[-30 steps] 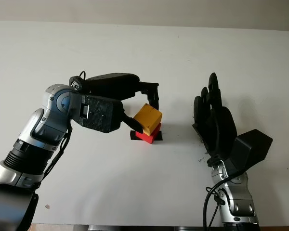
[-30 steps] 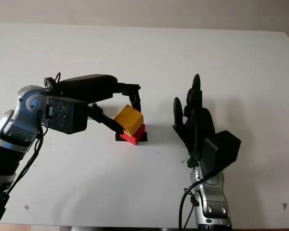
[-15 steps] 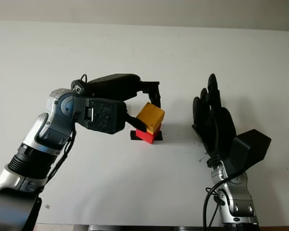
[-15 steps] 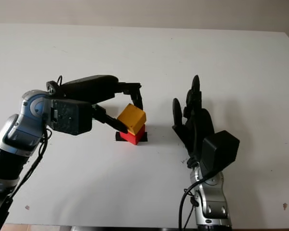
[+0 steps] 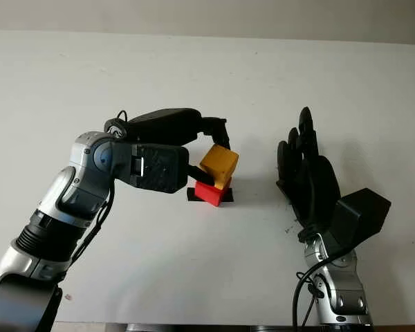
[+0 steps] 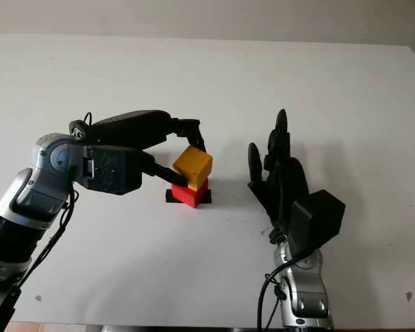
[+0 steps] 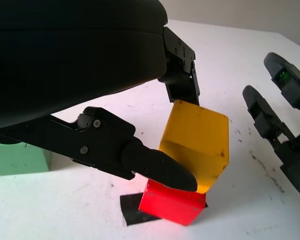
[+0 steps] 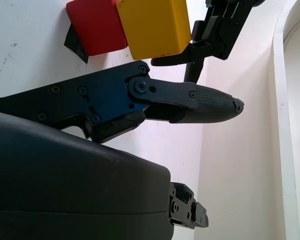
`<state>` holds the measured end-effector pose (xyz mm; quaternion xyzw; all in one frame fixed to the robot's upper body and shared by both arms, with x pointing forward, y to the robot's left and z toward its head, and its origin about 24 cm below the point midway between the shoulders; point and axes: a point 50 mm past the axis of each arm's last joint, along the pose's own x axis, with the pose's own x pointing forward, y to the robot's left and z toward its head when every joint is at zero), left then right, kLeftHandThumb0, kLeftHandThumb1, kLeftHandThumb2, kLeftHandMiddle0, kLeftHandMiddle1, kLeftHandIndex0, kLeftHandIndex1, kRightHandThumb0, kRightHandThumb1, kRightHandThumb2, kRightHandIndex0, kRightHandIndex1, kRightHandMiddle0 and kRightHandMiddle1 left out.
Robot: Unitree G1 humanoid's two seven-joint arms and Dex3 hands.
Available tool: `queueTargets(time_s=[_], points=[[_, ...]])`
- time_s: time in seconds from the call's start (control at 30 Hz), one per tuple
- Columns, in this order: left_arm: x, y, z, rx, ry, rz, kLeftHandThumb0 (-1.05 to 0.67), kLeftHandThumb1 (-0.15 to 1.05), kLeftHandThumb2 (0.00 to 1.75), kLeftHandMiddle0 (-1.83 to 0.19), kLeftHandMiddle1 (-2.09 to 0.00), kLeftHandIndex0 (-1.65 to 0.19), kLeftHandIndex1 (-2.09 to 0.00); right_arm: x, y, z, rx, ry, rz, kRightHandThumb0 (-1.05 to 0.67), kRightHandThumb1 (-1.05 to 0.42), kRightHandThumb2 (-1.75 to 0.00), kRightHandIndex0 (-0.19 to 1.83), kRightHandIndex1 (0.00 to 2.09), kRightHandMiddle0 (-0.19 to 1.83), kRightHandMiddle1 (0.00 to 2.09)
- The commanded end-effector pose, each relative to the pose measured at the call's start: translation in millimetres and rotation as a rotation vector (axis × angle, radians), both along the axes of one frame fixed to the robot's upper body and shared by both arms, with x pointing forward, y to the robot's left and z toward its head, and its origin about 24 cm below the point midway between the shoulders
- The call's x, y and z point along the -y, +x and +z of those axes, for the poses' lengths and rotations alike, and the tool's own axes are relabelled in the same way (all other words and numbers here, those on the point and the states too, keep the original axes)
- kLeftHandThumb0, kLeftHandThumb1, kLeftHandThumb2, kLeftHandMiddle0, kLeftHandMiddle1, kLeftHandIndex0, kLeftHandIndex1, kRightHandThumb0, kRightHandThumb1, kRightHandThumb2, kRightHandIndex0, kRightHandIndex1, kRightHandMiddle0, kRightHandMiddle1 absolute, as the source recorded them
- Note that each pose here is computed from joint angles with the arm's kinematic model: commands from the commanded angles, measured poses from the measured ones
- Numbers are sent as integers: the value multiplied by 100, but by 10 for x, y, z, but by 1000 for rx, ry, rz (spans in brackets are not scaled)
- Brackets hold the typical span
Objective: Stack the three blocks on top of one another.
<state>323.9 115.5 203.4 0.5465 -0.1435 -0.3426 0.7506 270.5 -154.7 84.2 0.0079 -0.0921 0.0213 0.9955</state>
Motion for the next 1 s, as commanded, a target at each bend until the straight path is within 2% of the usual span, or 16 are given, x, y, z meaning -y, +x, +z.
queueTargets(time_s=[0.0,0.27,0.47,0.63,0.67,0.73,0.83,0.97], points=[[-19,-46,33,11,5,-12,-53,98,5,-1,-4,-19,-86,10,-25,17,8,-3,-3,-74,-105,-53,-19,0,-19,0],[-113,-133,84,-15,27,-9,-53,98,5,1,-5,-22,-77,8,-21,14,6,3,0,-73,-105,-53,-19,0,-19,0],[-152,-159,99,-35,33,-7,-52,97,5,1,-5,-23,-71,9,-22,16,-1,-3,0,-73,-105,-54,-19,0,-19,0],[-177,-155,104,-33,26,-2,-53,98,6,4,-5,-19,-54,10,-25,17,3,3,-5,-72,-105,-53,-19,0,-19,0],[-183,-151,106,-25,29,5,-53,99,6,5,-5,-19,-47,11,-26,17,4,2,-6,-73,-105,-53,-19,0,-19,0],[-199,-134,113,-6,26,27,-55,100,5,13,-3,-5,-20,12,-25,17,7,2,-5,-73,-105,-53,-19,0,-19,0],[-221,-104,124,45,23,55,-58,101,6,18,-1,7,-6,10,-25,14,3,5,-7,-73,-105,-53,-19,0,-19,0],[-258,-53,147,168,23,118,-66,102,6,19,0,18,-1,12,-27,14,-5,6,-4,-74,-105,-53,-19,0,-19,0]])
